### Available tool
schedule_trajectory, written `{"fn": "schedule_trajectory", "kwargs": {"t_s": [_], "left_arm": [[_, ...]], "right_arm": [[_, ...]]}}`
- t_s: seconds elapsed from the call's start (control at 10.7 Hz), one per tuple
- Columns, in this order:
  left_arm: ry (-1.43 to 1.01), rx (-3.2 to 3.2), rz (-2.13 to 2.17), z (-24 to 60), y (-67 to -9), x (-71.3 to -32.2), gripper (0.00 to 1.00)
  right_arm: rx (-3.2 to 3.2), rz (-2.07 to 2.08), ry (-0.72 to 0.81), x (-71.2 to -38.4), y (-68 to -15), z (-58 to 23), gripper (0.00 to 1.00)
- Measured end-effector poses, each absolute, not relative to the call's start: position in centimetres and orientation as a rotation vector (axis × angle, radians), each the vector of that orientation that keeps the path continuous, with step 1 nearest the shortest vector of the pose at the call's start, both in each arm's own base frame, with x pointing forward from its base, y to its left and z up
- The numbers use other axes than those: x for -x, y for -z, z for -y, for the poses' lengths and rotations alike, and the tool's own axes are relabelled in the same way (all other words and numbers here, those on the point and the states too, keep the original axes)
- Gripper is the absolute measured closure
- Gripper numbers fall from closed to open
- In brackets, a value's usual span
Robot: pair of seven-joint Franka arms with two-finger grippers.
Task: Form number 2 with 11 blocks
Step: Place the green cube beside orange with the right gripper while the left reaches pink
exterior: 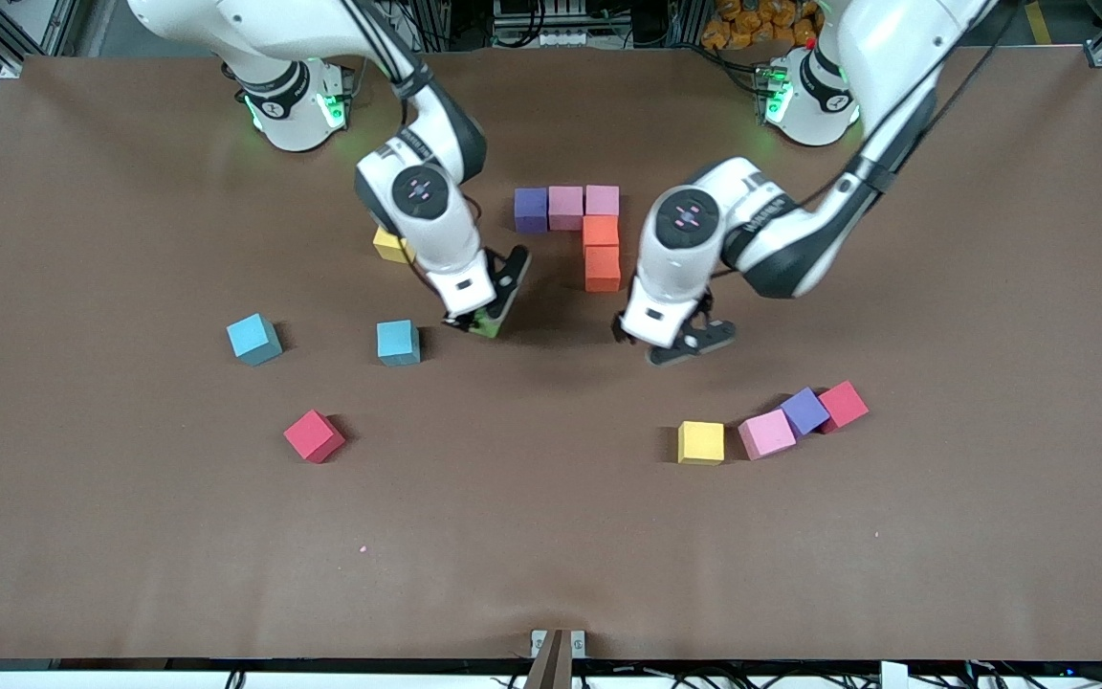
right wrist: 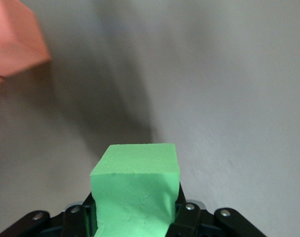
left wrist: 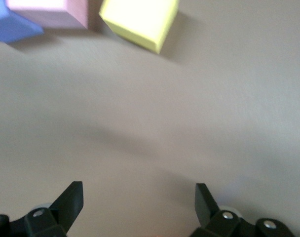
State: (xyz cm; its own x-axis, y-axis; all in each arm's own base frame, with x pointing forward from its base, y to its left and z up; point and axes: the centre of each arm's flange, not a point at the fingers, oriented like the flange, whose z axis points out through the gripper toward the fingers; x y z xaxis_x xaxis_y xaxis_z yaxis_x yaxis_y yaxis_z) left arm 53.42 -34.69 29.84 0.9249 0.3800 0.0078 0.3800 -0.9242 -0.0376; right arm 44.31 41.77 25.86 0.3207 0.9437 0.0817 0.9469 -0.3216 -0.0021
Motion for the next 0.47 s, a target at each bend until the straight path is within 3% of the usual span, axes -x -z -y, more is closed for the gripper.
{"fn": "schedule_trajectory", "kwargs": {"t_s": [0.47], "left_arm": [[0.036,3.072,0.57,22.6,-31.4,-60.9,0.0]], "right_arm": [[2.395,1.956,0.056,-40.9,-24.2,-48.6,0.44]]}}
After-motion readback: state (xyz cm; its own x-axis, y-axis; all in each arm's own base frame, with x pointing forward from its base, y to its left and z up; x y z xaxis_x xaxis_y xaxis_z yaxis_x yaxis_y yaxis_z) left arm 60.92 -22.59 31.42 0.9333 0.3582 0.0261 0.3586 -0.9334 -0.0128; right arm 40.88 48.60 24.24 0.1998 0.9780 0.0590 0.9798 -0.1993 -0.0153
